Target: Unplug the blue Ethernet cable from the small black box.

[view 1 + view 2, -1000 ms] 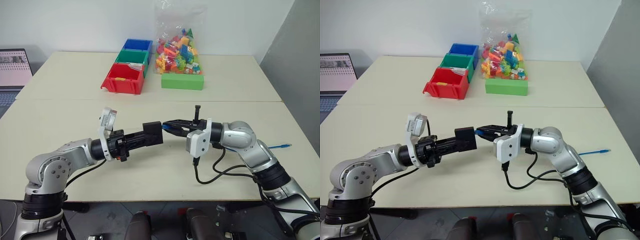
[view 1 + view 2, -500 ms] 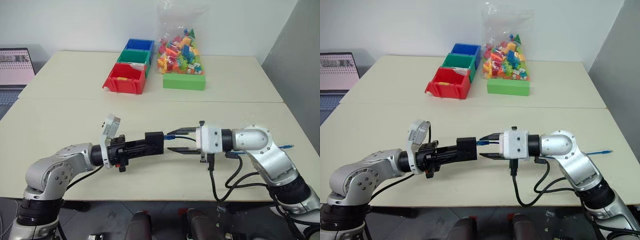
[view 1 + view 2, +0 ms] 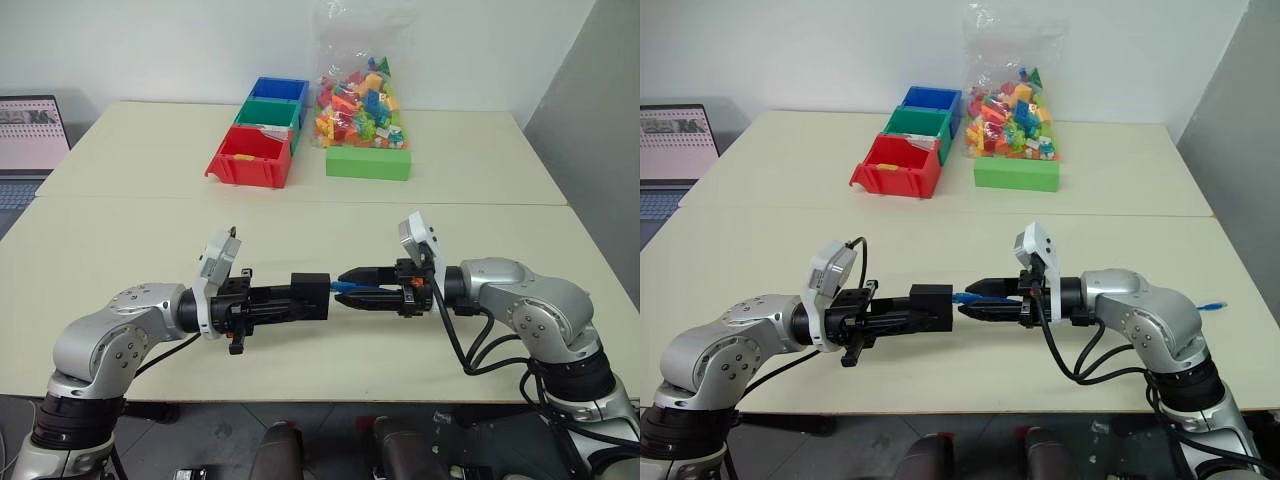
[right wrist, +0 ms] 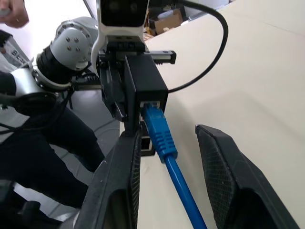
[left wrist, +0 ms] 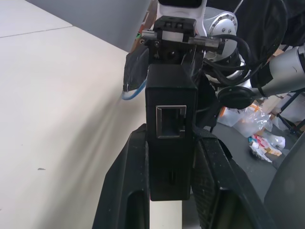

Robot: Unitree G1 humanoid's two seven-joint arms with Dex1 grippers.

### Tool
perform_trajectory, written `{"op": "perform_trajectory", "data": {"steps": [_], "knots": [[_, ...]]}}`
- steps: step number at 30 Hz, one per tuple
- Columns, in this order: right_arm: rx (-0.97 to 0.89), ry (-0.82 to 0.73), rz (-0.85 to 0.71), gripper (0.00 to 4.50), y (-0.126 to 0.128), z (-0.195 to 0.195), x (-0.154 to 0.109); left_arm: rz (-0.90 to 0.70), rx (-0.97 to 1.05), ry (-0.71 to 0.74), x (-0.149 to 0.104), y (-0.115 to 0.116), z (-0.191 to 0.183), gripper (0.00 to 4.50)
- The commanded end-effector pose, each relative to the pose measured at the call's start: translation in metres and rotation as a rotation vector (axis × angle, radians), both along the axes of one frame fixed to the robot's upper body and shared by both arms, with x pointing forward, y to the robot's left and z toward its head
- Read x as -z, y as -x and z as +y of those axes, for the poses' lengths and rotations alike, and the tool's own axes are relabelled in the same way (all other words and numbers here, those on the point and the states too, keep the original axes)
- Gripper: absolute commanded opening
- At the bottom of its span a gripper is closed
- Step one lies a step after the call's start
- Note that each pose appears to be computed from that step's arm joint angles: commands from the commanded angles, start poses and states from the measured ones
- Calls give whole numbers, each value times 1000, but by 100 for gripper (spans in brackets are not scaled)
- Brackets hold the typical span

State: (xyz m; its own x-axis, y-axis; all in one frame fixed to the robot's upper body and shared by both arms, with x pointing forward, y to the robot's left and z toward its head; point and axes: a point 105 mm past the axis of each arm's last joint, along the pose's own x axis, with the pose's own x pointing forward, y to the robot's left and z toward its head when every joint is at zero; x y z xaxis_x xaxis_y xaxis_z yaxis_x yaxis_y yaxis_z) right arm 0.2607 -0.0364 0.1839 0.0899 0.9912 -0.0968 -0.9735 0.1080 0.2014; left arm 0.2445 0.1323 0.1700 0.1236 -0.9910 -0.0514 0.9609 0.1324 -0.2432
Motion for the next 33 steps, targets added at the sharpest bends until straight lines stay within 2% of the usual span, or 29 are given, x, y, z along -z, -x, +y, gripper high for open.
{"op": "perform_trajectory", "data": {"steps": [1,33], "knots": [[-26,-55,31,188,2,-3,-10,-37,10,-4,-6,1,4,78],[-63,-49,57,188,4,9,-6,-31,1,-4,-1,3,6,78]]}}
